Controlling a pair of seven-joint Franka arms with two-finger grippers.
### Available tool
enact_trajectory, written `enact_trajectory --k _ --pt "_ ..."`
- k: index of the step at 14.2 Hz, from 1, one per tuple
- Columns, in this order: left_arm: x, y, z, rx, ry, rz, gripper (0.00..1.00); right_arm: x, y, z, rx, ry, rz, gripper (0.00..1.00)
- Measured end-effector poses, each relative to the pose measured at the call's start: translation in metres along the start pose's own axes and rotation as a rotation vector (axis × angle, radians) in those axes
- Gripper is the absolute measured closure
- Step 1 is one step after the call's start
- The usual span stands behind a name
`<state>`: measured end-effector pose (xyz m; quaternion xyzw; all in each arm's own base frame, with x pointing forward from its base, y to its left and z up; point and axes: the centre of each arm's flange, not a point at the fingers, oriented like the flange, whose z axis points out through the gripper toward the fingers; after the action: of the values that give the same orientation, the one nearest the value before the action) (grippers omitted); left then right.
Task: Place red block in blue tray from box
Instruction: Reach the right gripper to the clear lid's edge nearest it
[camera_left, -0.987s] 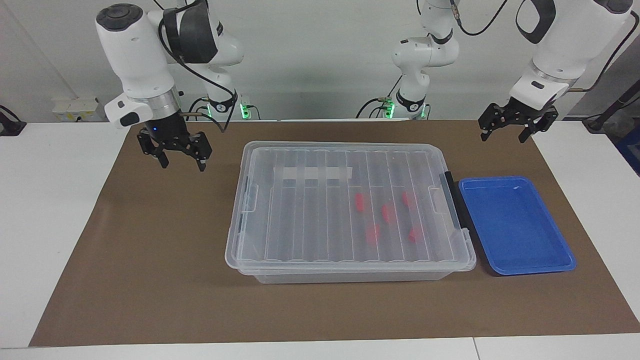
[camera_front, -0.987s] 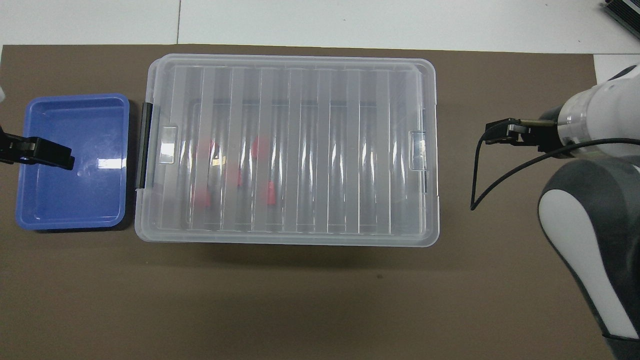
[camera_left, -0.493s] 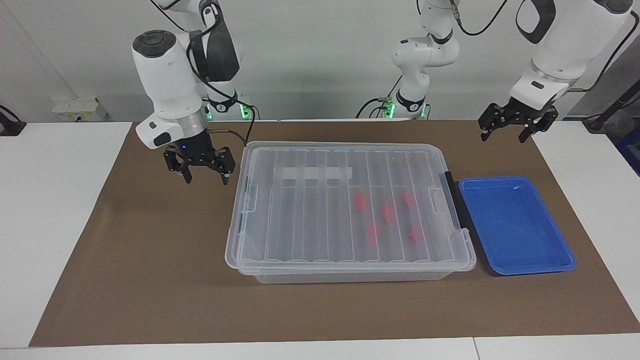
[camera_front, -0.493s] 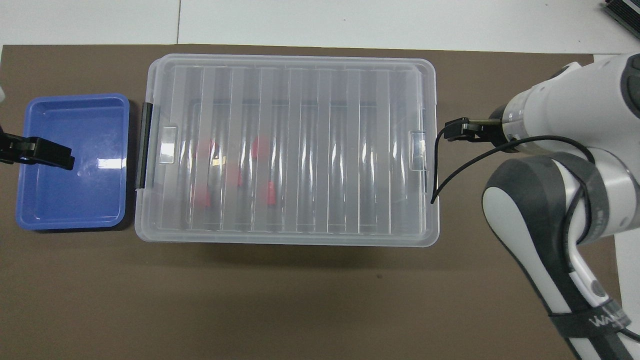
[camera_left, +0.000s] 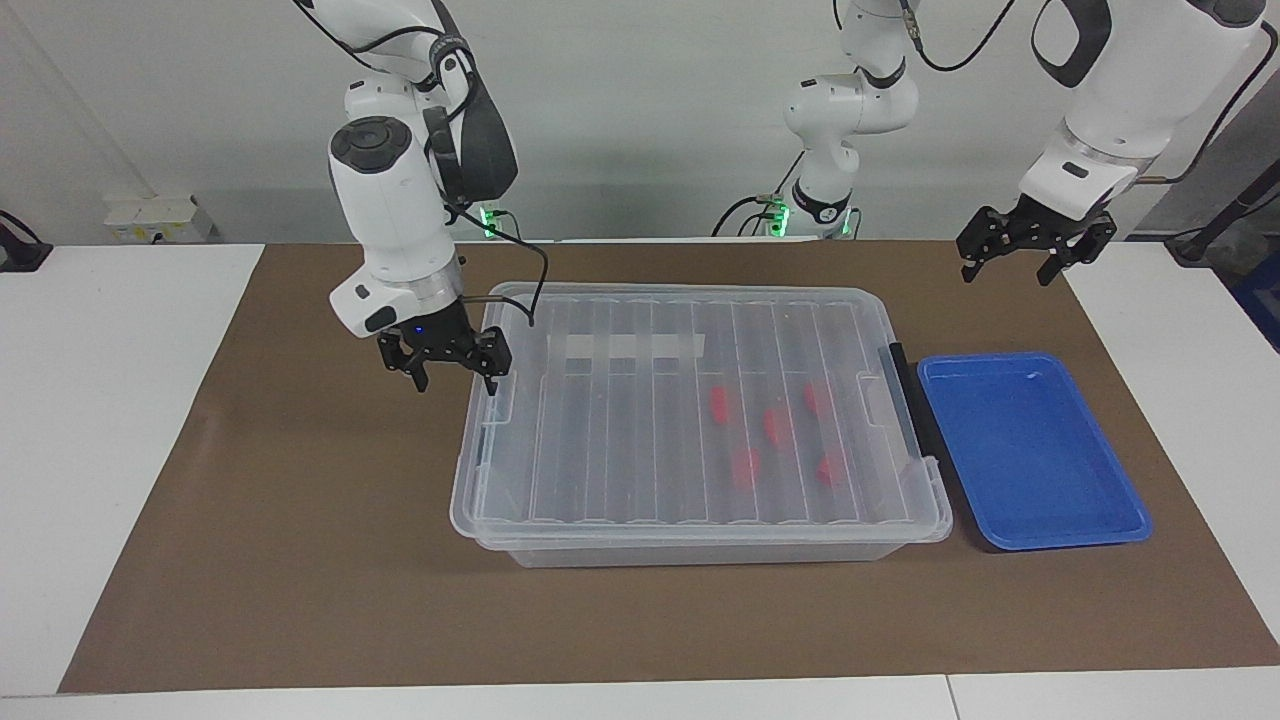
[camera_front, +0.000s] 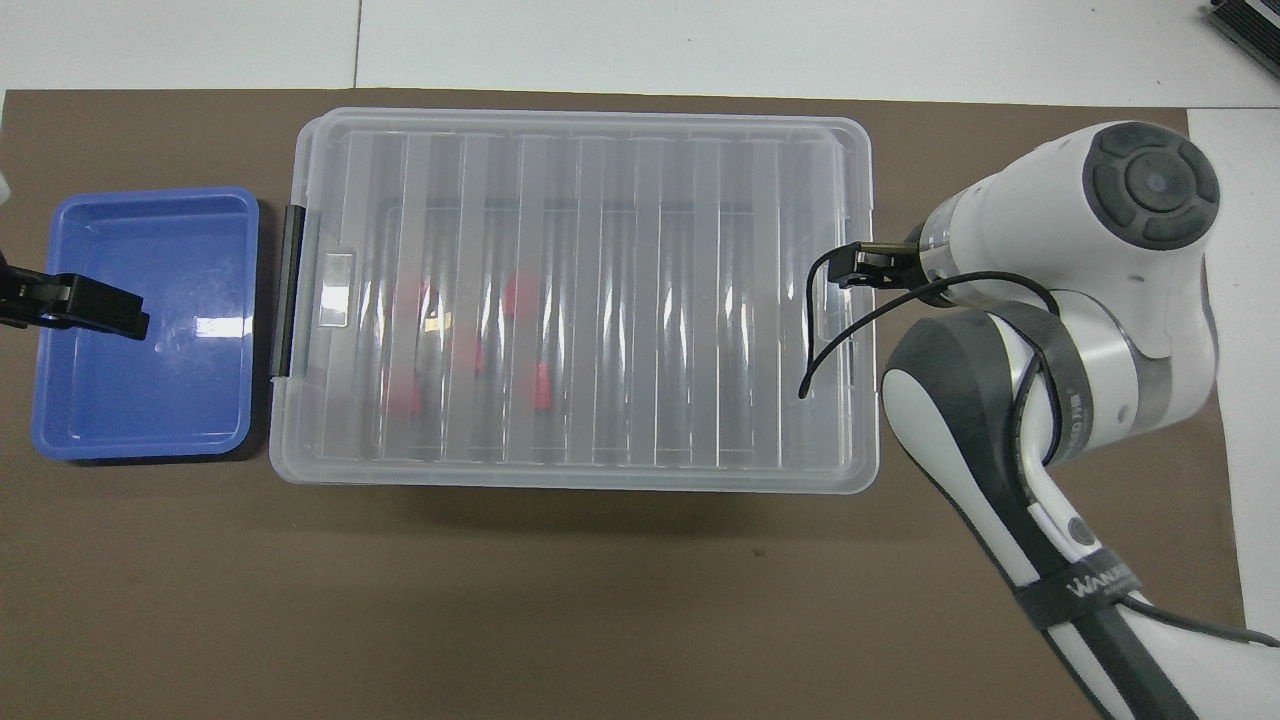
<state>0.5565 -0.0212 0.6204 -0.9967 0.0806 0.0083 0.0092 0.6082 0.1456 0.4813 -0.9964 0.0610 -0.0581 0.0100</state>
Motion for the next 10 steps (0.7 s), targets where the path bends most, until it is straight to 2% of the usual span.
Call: enact_trajectory --k 10 --pt "0.001 0.008 0.0 0.0 0.0 0.015 0.0 -0.007 0.005 0.019 -0.021 -0.037 -0.014 0.04"
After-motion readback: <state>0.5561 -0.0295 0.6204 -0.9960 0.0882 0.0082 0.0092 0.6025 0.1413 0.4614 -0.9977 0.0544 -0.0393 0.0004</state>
